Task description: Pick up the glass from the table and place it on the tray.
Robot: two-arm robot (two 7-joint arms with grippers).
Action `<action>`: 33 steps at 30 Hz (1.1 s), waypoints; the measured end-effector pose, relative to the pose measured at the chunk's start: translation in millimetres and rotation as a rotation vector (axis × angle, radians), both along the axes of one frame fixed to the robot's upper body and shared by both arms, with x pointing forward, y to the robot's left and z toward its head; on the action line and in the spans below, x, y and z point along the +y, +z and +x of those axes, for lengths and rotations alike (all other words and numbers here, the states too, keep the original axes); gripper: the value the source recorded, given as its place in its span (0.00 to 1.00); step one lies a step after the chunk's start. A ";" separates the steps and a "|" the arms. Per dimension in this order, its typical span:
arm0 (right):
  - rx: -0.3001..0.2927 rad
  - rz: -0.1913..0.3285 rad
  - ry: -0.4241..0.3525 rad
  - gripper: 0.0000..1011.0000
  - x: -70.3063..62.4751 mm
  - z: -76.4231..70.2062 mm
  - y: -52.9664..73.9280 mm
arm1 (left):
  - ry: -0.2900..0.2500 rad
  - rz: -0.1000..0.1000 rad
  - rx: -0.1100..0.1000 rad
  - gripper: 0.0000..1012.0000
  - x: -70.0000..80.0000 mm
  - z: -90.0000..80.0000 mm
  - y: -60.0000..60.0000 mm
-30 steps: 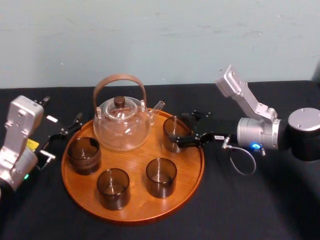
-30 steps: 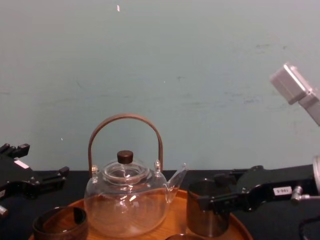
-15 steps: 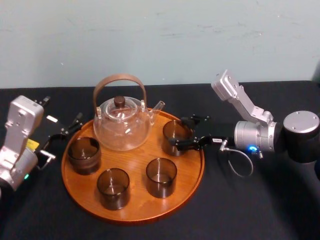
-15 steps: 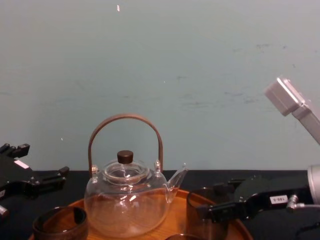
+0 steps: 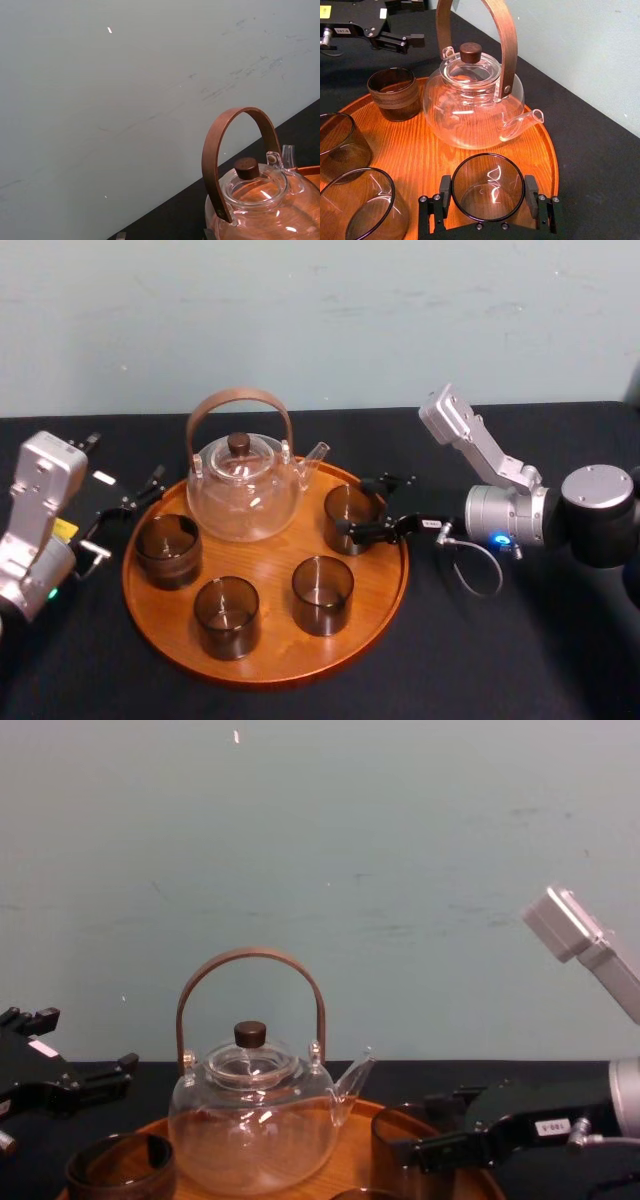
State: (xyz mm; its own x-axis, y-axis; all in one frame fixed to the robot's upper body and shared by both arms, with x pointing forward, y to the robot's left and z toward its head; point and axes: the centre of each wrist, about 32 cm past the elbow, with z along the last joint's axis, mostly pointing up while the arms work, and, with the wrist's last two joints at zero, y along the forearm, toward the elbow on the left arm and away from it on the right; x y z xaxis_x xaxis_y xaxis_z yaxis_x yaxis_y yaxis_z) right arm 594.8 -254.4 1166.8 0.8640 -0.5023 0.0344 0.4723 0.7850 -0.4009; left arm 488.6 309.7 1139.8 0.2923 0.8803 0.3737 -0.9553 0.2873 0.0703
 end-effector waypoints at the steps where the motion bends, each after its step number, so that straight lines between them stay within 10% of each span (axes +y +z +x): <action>1: -0.003 -0.003 -0.002 0.89 0.4 0.0 -0.1 | 0.000 0.000 0.000 0.99 0.0 0.0 0.0; 33: -0.001 -0.008 -0.006 0.99 -0.3 -0.5 -0.4 | 0.000 0.000 0.000 0.99 0.0 0.0 0.0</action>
State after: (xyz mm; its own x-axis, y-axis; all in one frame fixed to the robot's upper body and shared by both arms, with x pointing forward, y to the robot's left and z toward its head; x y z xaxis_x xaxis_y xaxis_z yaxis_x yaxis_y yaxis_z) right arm 594.3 -254.6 1166.4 0.8611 -0.5069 0.0393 0.4772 0.7791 -0.4064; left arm 488.6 309.7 1139.8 0.2923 0.8803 0.3738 -0.9552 0.2873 0.0703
